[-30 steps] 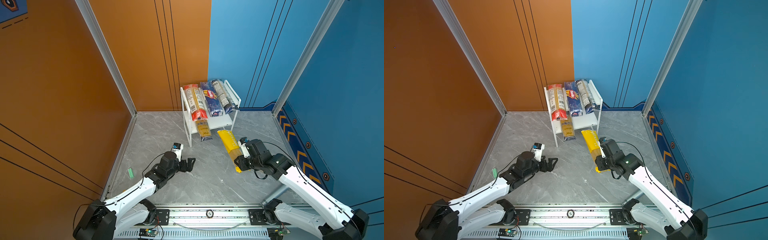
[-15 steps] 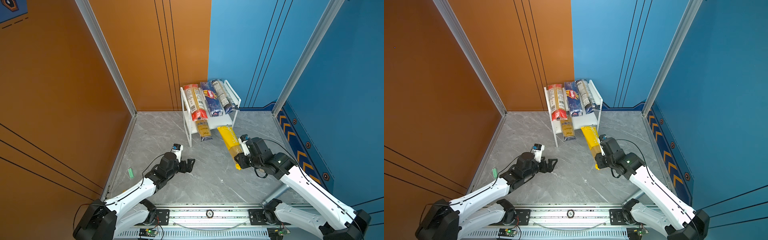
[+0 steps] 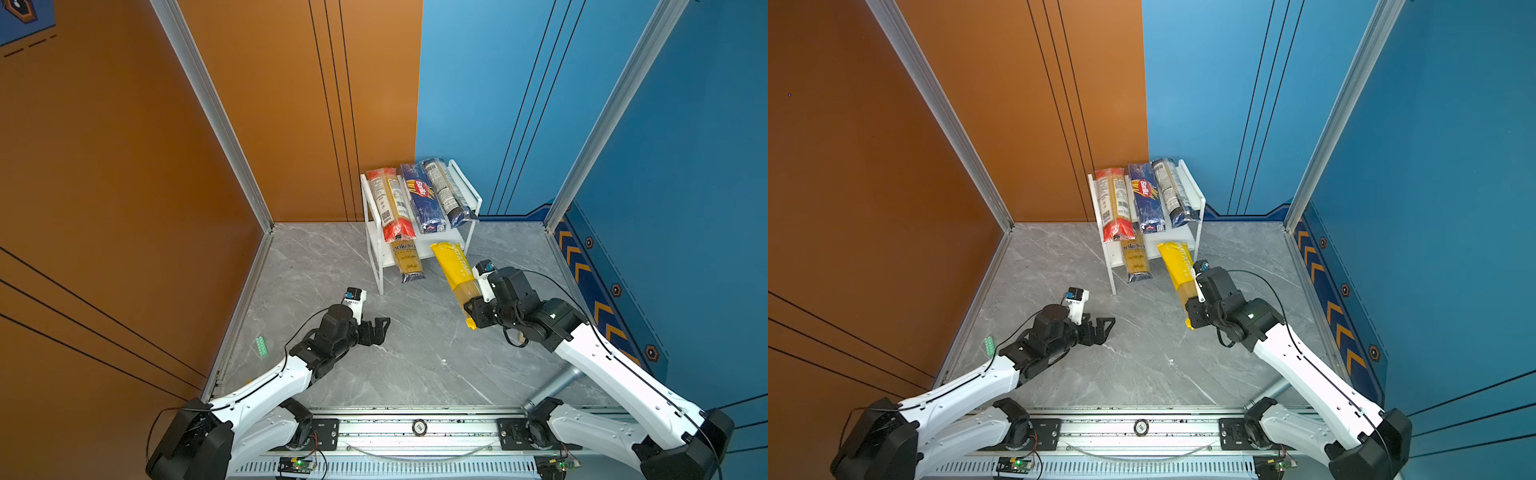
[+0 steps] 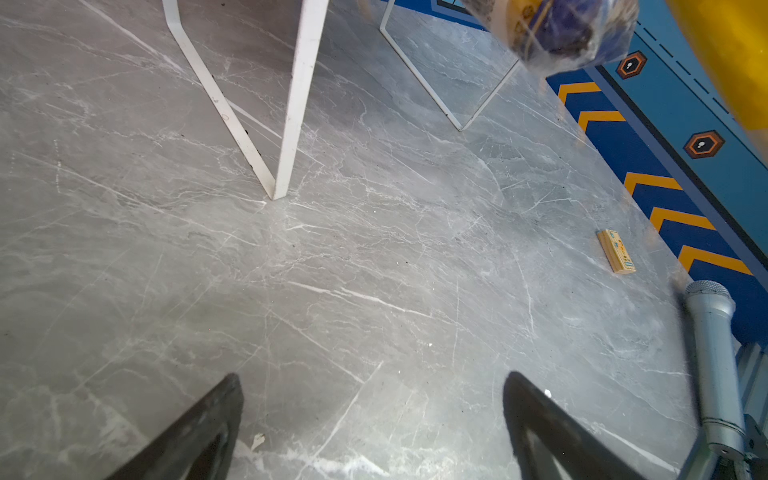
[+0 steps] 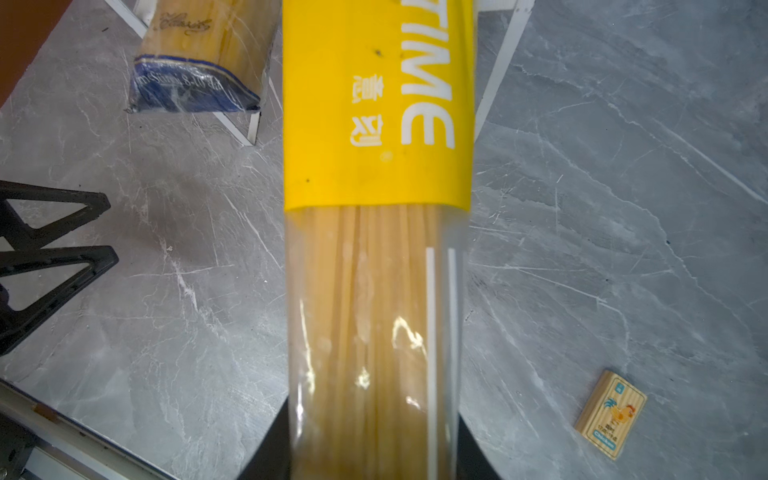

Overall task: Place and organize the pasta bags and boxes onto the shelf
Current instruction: 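Carry the upright Pastatime bag with the right gripper to the shelf front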

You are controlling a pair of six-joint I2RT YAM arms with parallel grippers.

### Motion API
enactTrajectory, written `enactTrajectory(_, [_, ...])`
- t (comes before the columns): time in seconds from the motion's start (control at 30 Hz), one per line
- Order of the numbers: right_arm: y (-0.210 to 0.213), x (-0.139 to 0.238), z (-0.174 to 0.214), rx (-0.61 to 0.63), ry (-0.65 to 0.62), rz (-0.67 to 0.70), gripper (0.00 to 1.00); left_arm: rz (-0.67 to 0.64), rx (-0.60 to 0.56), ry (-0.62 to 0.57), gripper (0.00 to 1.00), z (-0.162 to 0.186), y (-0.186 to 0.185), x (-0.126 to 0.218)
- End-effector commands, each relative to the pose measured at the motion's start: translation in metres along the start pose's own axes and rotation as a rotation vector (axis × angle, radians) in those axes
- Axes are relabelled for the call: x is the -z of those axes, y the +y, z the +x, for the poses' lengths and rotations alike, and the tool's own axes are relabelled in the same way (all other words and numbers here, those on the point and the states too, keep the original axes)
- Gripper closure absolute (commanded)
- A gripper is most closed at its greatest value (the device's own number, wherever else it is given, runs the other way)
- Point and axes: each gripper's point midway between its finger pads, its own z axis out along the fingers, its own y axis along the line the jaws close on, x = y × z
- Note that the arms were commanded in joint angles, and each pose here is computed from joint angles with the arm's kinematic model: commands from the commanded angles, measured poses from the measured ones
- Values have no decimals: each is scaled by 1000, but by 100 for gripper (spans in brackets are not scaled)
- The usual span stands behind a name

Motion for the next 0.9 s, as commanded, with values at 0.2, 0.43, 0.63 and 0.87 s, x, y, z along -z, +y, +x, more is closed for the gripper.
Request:
enactTrajectory(0.2, [8, 24, -84, -28, -294, -21, 100, 5, 15, -23, 2, -3, 2, 4])
enactTrajectory(0.43, [6, 18, -99, -40, -328, -17, 100, 4, 14, -21, 2, -2, 2, 3])
enactTrajectory(0.63, [7, 12, -113, -56, -354, -34, 100, 5, 13, -21, 2, -3, 2, 3])
enactTrajectory(0.87, [9, 0, -125, -60, -372, -50, 100, 5, 15, -20, 2, -3, 2, 1])
